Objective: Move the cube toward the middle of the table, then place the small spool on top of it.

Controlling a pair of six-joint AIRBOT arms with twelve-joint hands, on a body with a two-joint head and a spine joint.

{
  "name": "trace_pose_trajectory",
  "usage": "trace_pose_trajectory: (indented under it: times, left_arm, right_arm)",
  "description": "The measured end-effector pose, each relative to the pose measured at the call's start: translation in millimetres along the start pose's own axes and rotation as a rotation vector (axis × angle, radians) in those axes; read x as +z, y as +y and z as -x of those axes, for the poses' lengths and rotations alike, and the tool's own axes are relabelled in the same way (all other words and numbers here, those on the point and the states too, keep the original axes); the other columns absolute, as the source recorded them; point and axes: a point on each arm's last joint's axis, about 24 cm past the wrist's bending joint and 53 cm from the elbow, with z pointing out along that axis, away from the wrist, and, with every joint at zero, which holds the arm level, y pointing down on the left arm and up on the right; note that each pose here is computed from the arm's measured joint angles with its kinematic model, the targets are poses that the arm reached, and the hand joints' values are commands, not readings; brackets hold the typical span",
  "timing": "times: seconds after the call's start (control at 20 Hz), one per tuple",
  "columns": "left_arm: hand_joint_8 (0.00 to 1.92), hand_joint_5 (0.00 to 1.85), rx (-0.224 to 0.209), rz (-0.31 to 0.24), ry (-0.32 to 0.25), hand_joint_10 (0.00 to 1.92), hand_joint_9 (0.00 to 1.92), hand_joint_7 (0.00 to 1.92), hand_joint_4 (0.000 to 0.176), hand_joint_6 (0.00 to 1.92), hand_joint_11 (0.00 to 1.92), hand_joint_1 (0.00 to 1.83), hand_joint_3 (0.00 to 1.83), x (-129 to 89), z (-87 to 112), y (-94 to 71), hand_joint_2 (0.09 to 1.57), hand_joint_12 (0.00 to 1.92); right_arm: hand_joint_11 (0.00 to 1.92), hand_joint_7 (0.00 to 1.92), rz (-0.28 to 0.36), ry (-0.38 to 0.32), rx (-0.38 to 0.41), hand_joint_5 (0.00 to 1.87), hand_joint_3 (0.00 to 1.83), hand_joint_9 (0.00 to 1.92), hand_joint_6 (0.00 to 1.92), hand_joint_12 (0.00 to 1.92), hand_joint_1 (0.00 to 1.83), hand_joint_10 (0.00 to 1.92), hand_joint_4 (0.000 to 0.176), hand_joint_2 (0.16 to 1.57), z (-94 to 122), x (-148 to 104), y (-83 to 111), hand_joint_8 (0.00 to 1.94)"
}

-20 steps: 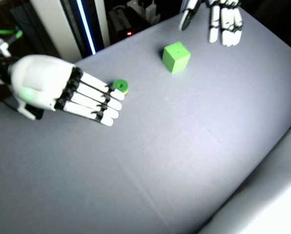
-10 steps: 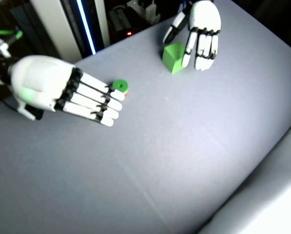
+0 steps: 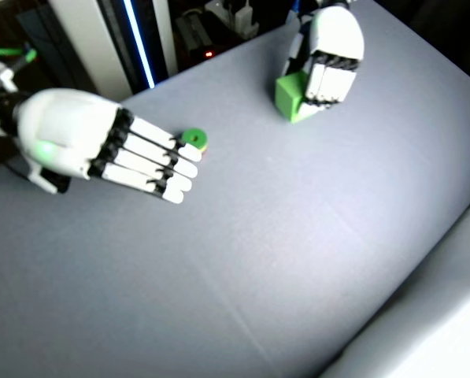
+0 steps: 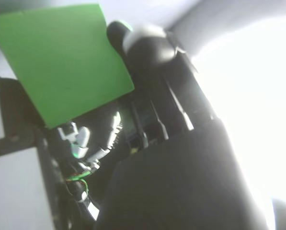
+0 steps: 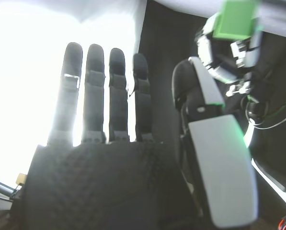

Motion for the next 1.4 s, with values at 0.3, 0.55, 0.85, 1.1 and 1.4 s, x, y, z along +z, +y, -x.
trace_pose_trajectory:
  times: [0.3, 0.55, 0.85, 1.1, 1.4]
  left_arm:
    - [0.90, 1.20, -0.014, -0.042, 0.006, 0.69, 1.15, 1.17, 0.000, 0.36, 0.91, 1.30, 0.00, 59.2, 12.0, -3.8, 1.04, 1.25]
    - [0.94, 1.16, -0.006, -0.025, 0.104, 0.26, 1.11, 1.08, 0.000, 0.56, 0.62, 1.25, 0.01, 89.7, -28.2, -5.3, 1.06, 1.20]
    - [0.02, 0.81, -0.013, 0.037, 0.129, 0.15, 0.99, 1.02, 0.000, 0.16, 0.39, 0.97, 0.00, 101.2, -37.9, 14.4, 1.10, 1.54]
    - [0.00, 0.56, -0.017, 0.041, 0.160, 0.74, 0.87, 0.89, 0.035, 0.00, 0.68, 0.90, 0.00, 104.3, -51.6, 11.9, 1.02, 1.49]
    - [0.00, 0.35, -0.026, 0.053, 0.152, 0.85, 0.51, 0.74, 0.063, 0.00, 0.28, 0.83, 0.00, 103.0, -48.7, 16.4, 0.99, 1.50]
  right_arm:
    - [0.29, 0.55, 0.006, 0.001, 0.005, 0.54, 0.00, 0.52, 0.00, 0.57, 0.92, 0.00, 0.000, 1.30, -3.0, 0.8, 0.4, 0.00]
    - [0.28, 0.58, 0.007, -0.005, 0.001, 0.56, 0.01, 0.53, 0.00, 0.46, 0.90, 0.00, 0.000, 1.35, -1.0, 2.9, -1.6, 0.00]
    - [0.31, 0.62, 0.025, -0.001, 0.003, 0.57, 0.00, 0.59, 0.00, 0.57, 0.90, 0.00, 0.000, 1.36, -4.6, 5.5, 0.5, 0.00]
    - [0.27, 0.59, 0.029, -0.006, 0.006, 0.57, 0.00, 0.58, 0.00, 0.77, 0.91, 0.00, 0.000, 1.38, -3.7, 7.2, 1.2, 0.00]
    - [0.21, 0.62, 0.035, -0.003, 0.008, 0.56, 0.00, 0.58, 0.00, 0.80, 0.85, 0.00, 0.000, 1.39, -4.5, 7.2, 2.7, 0.00]
